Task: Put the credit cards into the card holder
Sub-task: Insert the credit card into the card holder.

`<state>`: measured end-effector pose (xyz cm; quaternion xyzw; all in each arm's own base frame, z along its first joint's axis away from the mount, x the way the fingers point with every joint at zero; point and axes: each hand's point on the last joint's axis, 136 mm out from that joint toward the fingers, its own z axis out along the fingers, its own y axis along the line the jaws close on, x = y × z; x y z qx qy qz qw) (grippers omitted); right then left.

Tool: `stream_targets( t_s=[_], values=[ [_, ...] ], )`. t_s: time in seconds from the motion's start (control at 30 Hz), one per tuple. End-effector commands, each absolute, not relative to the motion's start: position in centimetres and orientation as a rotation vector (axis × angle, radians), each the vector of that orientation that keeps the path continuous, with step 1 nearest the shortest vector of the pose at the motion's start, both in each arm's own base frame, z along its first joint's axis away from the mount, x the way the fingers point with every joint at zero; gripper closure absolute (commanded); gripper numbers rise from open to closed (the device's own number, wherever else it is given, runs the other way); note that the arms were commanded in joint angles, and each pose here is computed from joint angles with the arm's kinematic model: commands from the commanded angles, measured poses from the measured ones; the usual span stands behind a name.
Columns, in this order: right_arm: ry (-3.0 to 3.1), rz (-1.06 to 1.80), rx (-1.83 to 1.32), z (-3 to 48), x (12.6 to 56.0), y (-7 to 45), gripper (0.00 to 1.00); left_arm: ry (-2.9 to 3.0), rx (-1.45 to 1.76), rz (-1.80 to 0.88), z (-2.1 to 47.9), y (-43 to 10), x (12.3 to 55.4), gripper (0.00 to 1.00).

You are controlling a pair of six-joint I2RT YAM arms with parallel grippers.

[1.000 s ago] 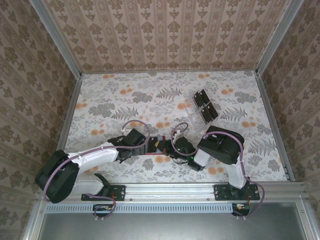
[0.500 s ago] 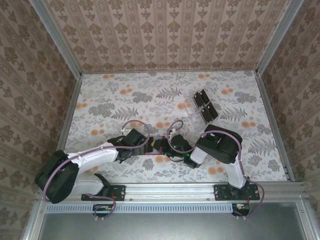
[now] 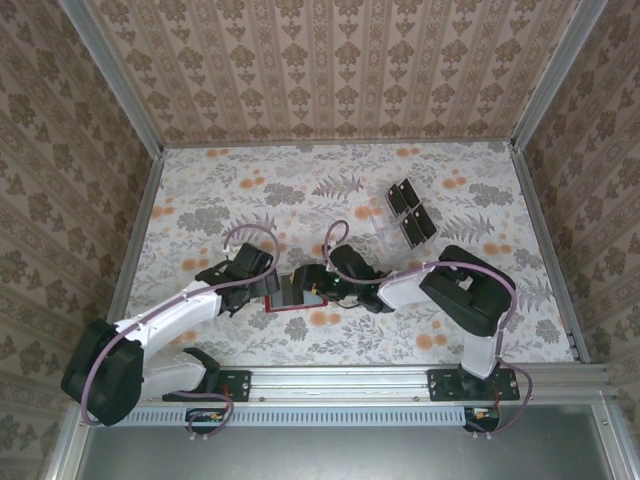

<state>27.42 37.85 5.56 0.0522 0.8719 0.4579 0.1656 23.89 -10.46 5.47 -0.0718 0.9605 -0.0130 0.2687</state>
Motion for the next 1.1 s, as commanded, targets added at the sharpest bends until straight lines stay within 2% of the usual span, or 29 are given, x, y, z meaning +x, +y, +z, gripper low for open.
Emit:
stream_targets(
  t_s=[0.0, 0.1, 0.23, 0.37, 0.47, 1.07],
  values=[
    [2.668, 1.041, -0.012, 4.3, 25.9, 35.5, 0.36, 2.639, -0.195, 0.015, 4.8, -9.5, 22.9, 0.00],
    [2.701, 0.917, -0.095, 4.9, 26.3, 35.0, 0.42, 2.658, -0.224, 0.038, 3.9, -8.8, 22.2, 0.00],
    [2.739, 0.780, -0.192, 4.8, 27.0, 34.8, 0.66, 2.674, -0.259, 0.066, 3.1, -8.1, 21.4, 0.00],
    [2.766, 0.703, -0.246, 3.9, 27.5, 34.9, 0.82, 2.687, -0.307, 0.096, 2.5, -7.4, 20.8, 0.00],
    [2.777, 0.697, -0.263, 3.4, 27.7, 35.4, 0.87, 2.691, -0.338, 0.108, 2.2, -7.2, 20.5, 0.00],
    [2.804, 0.715, -0.299, 1.8, 28.0, 37.6, 0.87, 2.751, -0.318, 0.108, 0.4, -8.1, 20.8, 0.00]
  ],
)
